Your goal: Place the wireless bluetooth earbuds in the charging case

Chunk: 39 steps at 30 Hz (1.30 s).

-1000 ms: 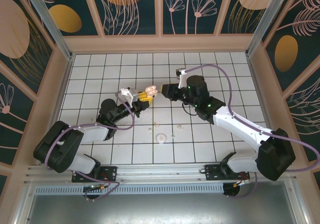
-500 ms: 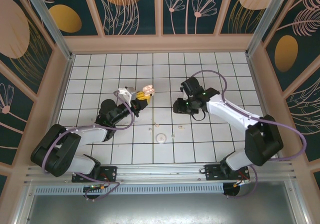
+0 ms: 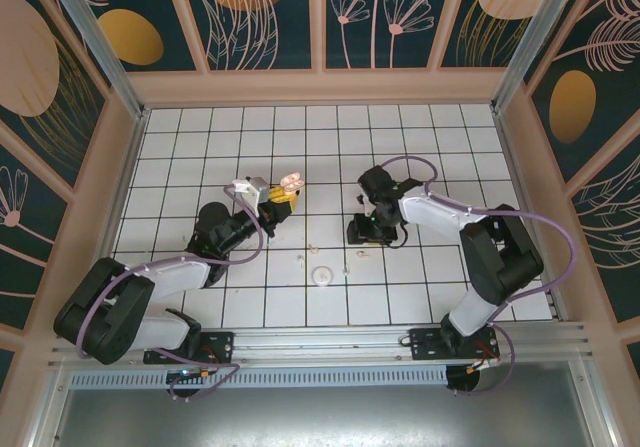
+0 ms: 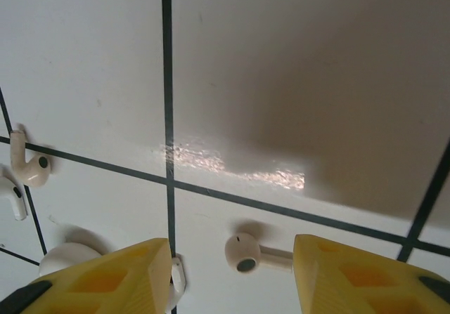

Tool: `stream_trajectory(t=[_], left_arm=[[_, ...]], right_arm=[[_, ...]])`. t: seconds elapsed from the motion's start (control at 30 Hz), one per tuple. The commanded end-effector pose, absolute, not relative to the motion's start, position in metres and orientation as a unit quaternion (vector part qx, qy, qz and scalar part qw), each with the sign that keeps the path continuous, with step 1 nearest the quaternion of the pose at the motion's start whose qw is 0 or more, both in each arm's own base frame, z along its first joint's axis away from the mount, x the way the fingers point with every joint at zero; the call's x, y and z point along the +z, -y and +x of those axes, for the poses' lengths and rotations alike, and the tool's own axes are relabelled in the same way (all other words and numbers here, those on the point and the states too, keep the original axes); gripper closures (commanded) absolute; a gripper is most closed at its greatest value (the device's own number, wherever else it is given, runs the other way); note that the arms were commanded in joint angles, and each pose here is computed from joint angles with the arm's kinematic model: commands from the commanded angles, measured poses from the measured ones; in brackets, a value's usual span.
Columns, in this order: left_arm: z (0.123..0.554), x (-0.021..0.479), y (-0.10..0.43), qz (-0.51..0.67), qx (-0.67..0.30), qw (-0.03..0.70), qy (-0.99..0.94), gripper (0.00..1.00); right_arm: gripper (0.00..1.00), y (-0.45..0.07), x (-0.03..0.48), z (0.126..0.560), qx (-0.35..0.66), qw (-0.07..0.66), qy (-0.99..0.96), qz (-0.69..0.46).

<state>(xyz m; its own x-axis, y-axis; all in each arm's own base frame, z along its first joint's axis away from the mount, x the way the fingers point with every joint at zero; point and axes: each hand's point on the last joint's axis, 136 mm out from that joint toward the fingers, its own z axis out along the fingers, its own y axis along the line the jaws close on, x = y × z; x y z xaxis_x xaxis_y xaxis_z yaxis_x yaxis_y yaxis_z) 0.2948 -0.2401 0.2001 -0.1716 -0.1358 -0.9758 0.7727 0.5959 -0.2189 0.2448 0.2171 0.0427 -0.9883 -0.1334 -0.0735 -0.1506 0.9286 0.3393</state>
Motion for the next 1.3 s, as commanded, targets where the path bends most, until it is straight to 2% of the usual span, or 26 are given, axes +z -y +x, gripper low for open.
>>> stream_trajectory(t=[0.0,0.3,0.77,1.0,1.27], left_arm=[[0.292,0.202,0.239,0.237,-0.380,0.601,-0.662,0.87],[0.293,0.201,0.233,0.228,-0.369,0.605,-0.667,0.87],[0.291,0.201,0.230,0.224,-0.365,0.607,-0.669,0.87],[0.291,0.199,0.230,0.221,-0.367,0.605,-0.671,0.87],[0.291,0.200,0.230,0.220,-0.367,0.604,-0.672,0.87]], right_arm=[[0.50,-0.219,0.030,0.242,0.181,0.011,-0.980,-0.082],[0.53,-0.217,0.016,0.221,0.173,-0.032,-0.980,-0.090],[0.60,-0.222,0.020,0.194,0.181,-0.054,-0.979,-0.078],[0.62,-0.229,0.033,0.193,0.191,-0.049,-0.978,-0.070],[0.63,-0.215,0.053,0.216,0.116,-0.025,-0.991,-0.058]])
